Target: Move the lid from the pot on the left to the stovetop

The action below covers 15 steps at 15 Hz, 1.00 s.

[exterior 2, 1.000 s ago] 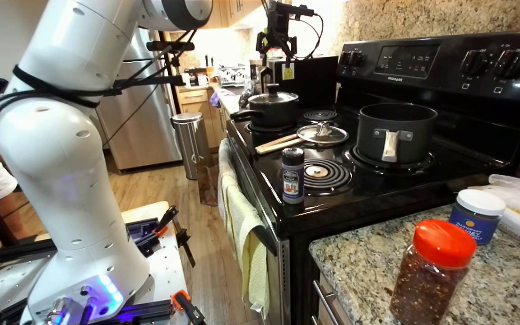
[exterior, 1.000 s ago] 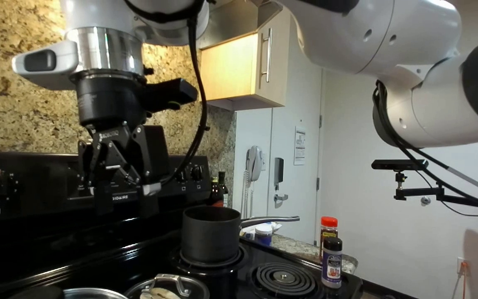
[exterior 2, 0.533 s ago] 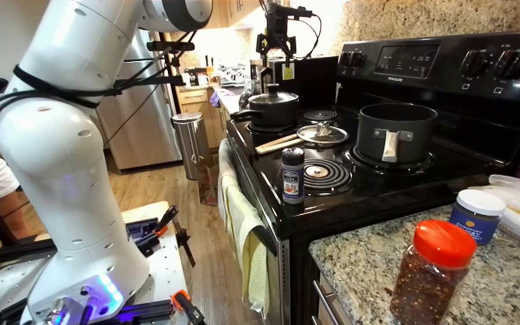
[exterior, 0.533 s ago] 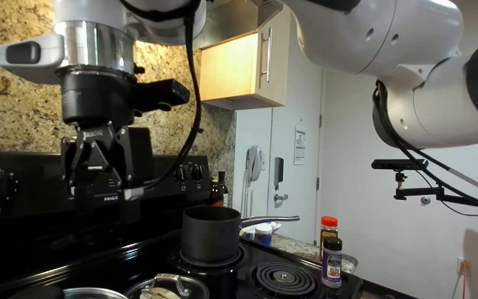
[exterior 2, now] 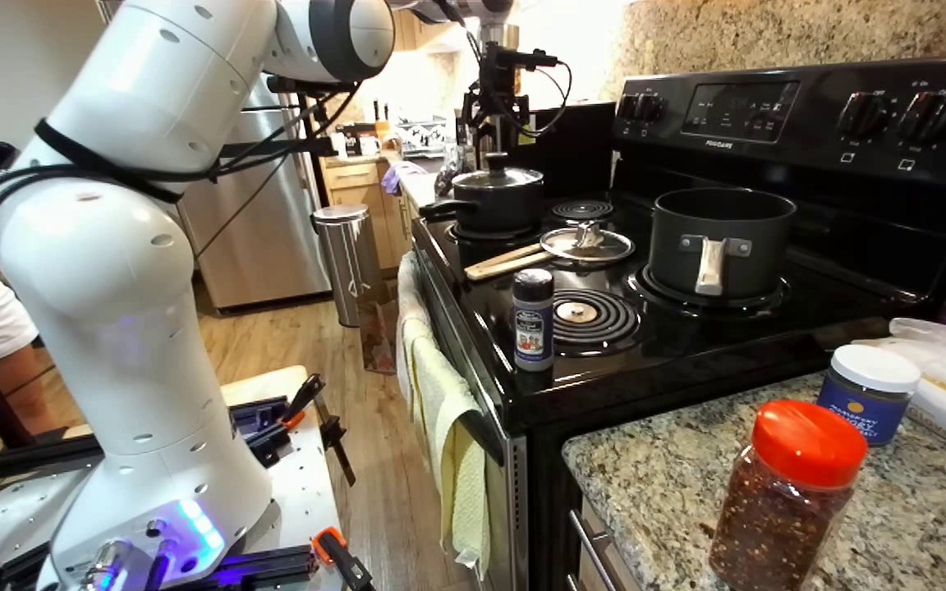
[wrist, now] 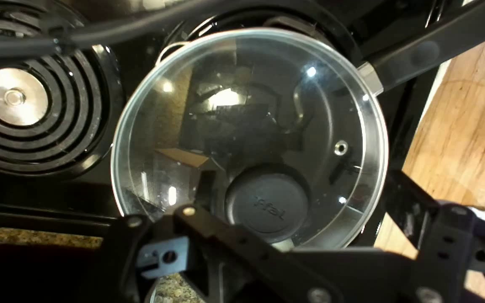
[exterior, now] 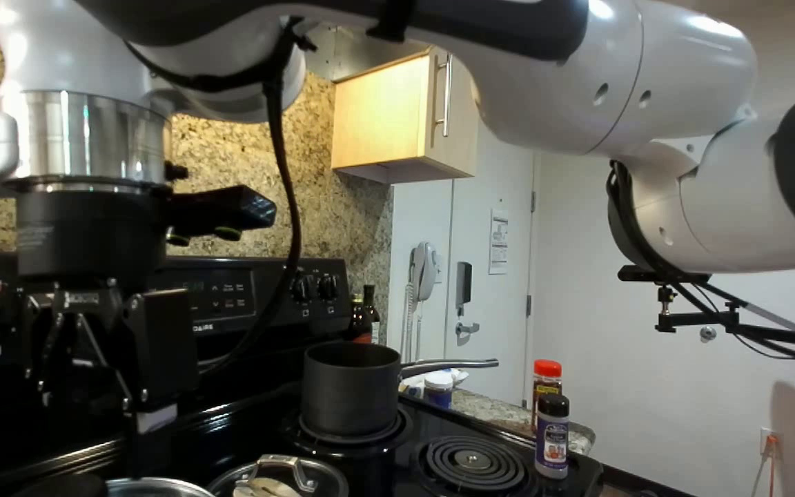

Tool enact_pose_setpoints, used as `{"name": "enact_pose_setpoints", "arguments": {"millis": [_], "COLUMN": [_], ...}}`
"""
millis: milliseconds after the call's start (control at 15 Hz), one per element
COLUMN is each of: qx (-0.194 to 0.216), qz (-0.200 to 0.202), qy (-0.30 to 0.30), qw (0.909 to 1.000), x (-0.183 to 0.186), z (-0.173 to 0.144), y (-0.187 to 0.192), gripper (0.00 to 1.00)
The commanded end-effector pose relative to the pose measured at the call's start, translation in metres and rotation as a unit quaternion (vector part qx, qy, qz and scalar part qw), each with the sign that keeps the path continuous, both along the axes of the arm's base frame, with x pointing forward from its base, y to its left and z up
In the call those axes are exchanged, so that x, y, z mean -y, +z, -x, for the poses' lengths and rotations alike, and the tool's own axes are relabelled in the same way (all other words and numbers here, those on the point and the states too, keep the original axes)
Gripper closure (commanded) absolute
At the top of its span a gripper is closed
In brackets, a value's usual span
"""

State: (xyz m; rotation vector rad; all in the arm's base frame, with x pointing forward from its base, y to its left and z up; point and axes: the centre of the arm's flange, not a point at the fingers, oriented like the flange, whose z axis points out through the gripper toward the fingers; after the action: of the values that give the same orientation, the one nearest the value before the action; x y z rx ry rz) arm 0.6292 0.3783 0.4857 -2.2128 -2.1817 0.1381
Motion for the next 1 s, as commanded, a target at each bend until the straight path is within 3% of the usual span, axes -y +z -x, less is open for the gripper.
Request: {"name": "enact_pose_setpoints", "arguments": {"millis": [0, 800, 933], "qx": [0.022, 0.01, 0.008], "qz": [-0.02, -0.04, -0.04], "qy": [0.004, 0.0, -0.002], "qw": [0.9995, 0.9992, 0.9992], "x": [-0.02, -0.029, -0.029], "z": [-0.021, -0.028, -0.029], "y": [0.001, -0.019, -0.021], "gripper": [0.0, 0.0, 0.27]}}
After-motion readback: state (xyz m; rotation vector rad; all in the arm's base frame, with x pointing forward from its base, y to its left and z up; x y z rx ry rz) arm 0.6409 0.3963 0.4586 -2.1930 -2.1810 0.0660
